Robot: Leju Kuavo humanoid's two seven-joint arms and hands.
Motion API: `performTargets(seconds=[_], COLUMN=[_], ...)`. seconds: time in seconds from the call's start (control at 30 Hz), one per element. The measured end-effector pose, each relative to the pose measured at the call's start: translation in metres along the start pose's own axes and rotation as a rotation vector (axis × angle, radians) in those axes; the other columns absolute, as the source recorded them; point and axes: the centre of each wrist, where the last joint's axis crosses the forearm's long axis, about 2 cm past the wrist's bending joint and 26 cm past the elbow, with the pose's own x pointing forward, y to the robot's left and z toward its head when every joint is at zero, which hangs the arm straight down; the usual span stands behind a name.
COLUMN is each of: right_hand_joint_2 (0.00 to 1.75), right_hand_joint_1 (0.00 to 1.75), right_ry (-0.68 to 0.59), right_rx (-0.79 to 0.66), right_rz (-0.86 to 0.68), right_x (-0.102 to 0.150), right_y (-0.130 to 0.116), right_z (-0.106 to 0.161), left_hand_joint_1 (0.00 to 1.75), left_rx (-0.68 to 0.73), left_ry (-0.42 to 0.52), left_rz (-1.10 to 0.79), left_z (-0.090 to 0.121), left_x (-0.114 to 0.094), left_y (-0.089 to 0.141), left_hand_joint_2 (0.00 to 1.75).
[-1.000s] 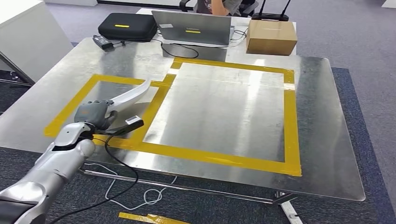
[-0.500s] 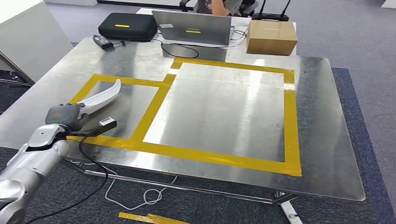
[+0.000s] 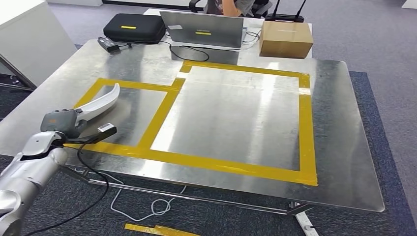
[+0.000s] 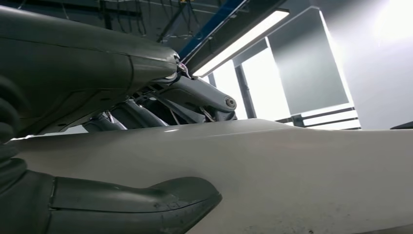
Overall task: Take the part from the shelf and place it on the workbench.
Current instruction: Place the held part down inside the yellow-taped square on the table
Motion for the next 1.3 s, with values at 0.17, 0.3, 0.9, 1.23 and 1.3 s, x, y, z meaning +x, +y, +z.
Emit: performTargets(seconds=[0.17,0.3,0.9,1.23,1.3], right_hand_joint_2=[0.00,0.00,0.00,0.00,0.00], right_hand_joint_1=[0.00,0.00,0.00,0.00,0.00], right_ry=[-0.002,0.014,0.031,0.034,0.035], right_rx=[-0.004,-0.015,-0.012,-0.013,-0.012], right_rz=[0.000,-0.002,0.000,0.005,0.007], right_x=[0.000,-0.002,-0.005,-0.005,-0.005], right_y=[0.000,0.000,0.000,0.000,0.000], right_z=[0.000,0.001,0.003,0.003,0.003], left_hand_joint_1=[1.75,1.75,1.75,1.75,0.87], left_rx=[0.007,0.043,0.184,0.199,0.200], left_ry=[-0.019,-0.070,-0.251,-0.258,-0.252], left_rz=[0.101,0.241,0.423,0.328,0.281], left_z=[0.006,0.023,0.074,0.074,0.073], left_x=[-0.003,0.001,0.029,0.032,0.031], left_y=[-0.003,-0.009,0.005,0.007,0.008], left_hand_joint_2=[1.75,1.75,1.75,1.75,1.75])
